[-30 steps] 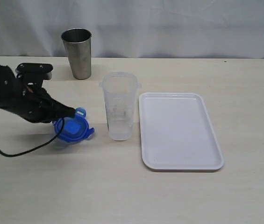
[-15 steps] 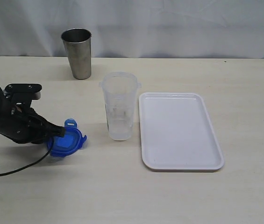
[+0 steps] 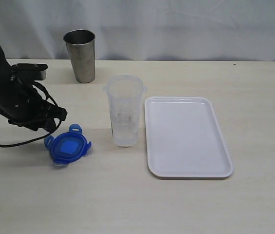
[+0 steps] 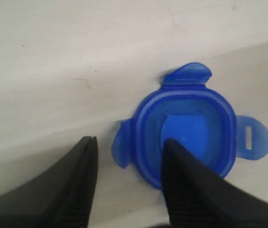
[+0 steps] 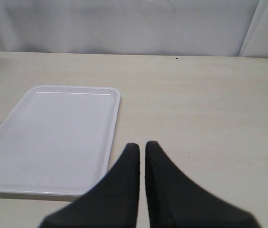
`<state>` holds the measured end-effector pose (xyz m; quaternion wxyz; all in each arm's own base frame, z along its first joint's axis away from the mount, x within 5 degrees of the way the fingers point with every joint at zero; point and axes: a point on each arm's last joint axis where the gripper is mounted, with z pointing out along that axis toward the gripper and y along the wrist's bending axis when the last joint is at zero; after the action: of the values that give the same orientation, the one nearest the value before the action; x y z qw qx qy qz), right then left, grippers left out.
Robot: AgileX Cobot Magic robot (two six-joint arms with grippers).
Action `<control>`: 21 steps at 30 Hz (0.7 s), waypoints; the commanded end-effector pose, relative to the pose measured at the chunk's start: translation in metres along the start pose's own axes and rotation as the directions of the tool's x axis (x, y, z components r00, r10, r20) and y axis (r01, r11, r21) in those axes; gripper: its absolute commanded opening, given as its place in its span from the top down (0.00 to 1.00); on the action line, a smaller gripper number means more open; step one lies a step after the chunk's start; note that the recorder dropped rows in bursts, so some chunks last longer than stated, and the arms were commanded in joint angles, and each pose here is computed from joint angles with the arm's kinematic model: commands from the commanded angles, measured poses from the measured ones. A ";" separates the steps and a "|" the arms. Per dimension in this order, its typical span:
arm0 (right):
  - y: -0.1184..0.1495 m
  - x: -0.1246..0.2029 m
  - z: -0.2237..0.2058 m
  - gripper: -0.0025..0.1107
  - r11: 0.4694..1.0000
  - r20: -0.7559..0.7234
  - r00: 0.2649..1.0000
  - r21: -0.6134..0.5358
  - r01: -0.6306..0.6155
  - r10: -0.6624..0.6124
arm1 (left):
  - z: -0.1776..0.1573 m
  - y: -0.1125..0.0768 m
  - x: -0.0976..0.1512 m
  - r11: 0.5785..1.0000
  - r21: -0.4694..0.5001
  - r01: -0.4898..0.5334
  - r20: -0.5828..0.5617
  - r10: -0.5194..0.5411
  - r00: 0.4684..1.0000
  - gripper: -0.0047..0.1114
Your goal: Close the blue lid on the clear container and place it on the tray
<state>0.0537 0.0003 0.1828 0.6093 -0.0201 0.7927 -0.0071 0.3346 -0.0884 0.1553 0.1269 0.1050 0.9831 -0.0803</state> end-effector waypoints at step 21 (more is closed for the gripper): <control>0.000 0.001 0.000 0.94 1.000 0.004 1.000 0.001 0.002 -0.002 | 0.015 0.009 -0.022 0.960 0.145 -0.240 -0.090 0.254 0.963 0.59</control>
<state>0.0537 0.0003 0.1827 0.6086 -0.0201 0.7932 -0.0071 0.3566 -0.0908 0.1384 0.0800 0.2286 0.9614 -0.1306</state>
